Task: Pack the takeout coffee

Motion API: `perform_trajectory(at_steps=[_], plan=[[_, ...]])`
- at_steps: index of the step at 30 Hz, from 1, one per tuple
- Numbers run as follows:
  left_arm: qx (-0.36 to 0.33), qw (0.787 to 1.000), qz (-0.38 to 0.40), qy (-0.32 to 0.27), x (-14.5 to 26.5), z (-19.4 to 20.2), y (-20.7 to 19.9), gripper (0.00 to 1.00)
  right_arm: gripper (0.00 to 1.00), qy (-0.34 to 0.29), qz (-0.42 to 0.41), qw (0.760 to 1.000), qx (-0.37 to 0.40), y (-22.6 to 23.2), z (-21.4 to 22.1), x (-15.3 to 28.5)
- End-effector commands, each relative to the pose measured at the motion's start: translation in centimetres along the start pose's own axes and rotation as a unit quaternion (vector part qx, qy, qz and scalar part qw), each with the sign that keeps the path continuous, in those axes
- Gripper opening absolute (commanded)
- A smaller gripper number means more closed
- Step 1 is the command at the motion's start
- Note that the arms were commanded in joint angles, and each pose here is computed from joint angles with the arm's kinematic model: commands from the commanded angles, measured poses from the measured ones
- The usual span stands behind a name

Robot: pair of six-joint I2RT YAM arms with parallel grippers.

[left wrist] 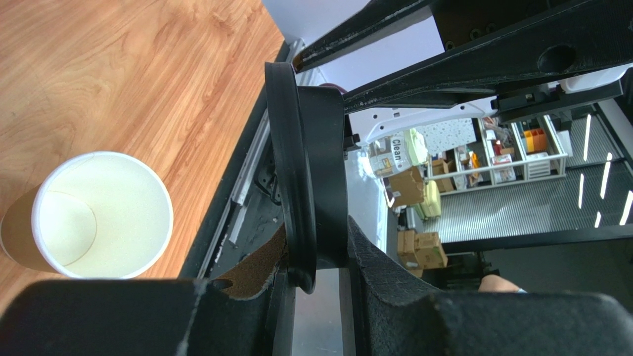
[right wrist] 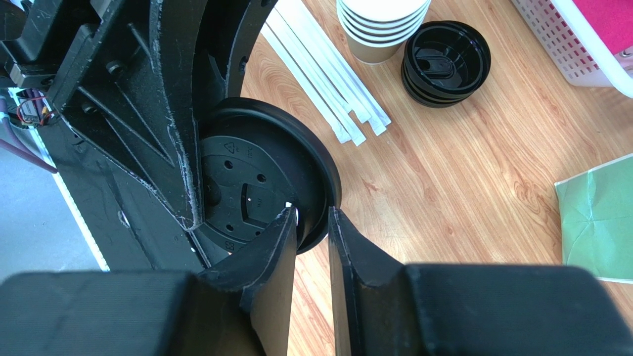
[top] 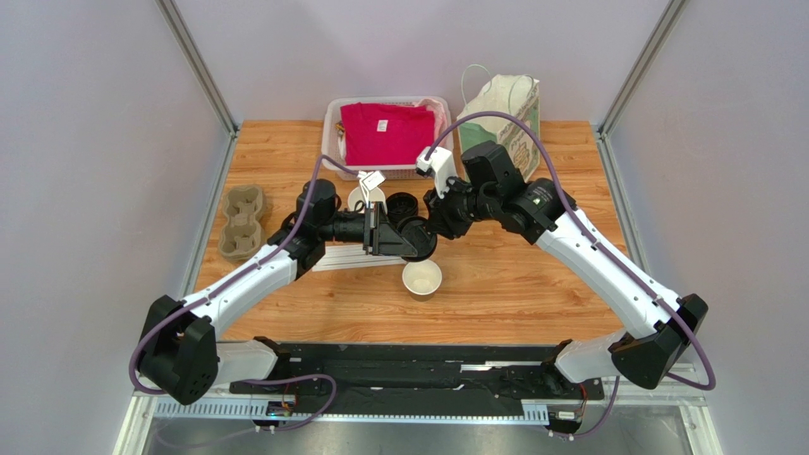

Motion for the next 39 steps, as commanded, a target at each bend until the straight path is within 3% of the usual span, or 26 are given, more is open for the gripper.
perform_trajectory(at_steps=[1,2,6,10,14,18,20,21,26,31,35,39], plan=[[-0.033,0.999,0.033,0.003,0.0,-0.4,-1.0,0.00,0.24,-0.031,0.007,0.999,0.013,0.0,-1.4,0.3],[-0.031,0.999,0.034,0.003,0.0,-0.5,-1.1,0.00,0.23,-0.031,0.007,0.999,0.014,0.0,-1.3,0.3],[-0.034,0.999,0.036,0.001,-0.1,-0.6,-1.1,0.00,0.00,-0.023,0.006,1.000,0.013,0.0,-0.9,0.0],[-0.033,0.999,0.028,0.001,-0.1,-0.5,-1.0,0.00,0.00,-0.018,-0.004,1.000,0.012,0.2,-0.5,0.2],[-0.039,0.999,0.008,0.014,0.4,-0.1,-1.1,0.41,0.00,-0.012,0.009,1.000,0.010,0.2,0.1,0.5],[-0.033,0.999,-0.018,0.028,1.6,1.0,-1.3,0.55,0.00,-0.003,0.026,1.000,0.013,-0.1,0.8,0.6],[-0.031,0.999,-0.025,0.028,2.4,1.2,-1.0,0.56,0.00,0.004,0.028,0.999,0.016,-0.1,1.0,0.5],[-0.024,0.999,-0.021,0.036,3.0,1.5,-1.3,0.64,0.00,0.008,0.031,0.999,0.016,-0.2,1.1,0.4],[-0.043,0.998,-0.045,-0.005,6.8,0.9,-1.8,0.67,0.00,0.042,0.035,0.998,0.018,-0.5,1.8,-0.3],[-0.116,0.990,-0.052,-0.063,9.6,-2.2,-4.7,0.67,0.00,0.091,0.032,0.995,0.012,-0.5,2.5,-2.8],[-0.178,0.977,-0.076,-0.088,10.6,-2.8,-6.3,0.68,0.00,0.125,0.036,0.991,0.022,-0.5,3.2,-4.5],[-0.186,0.969,-0.123,-0.105,10.8,-1.9,-5.3,0.76,0.00,0.144,0.037,0.989,0.018,-0.8,3.4,-6.0]])
Point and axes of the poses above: each gripper's point midway between its finger pads, its own x axis back along the fingers, its own y axis along the line the jaws close on, z = x × y, the point moved 10 cm from there along x, back along the fingers, and after that the axes turned 2 degrees about -x, right-handed, at the moved point
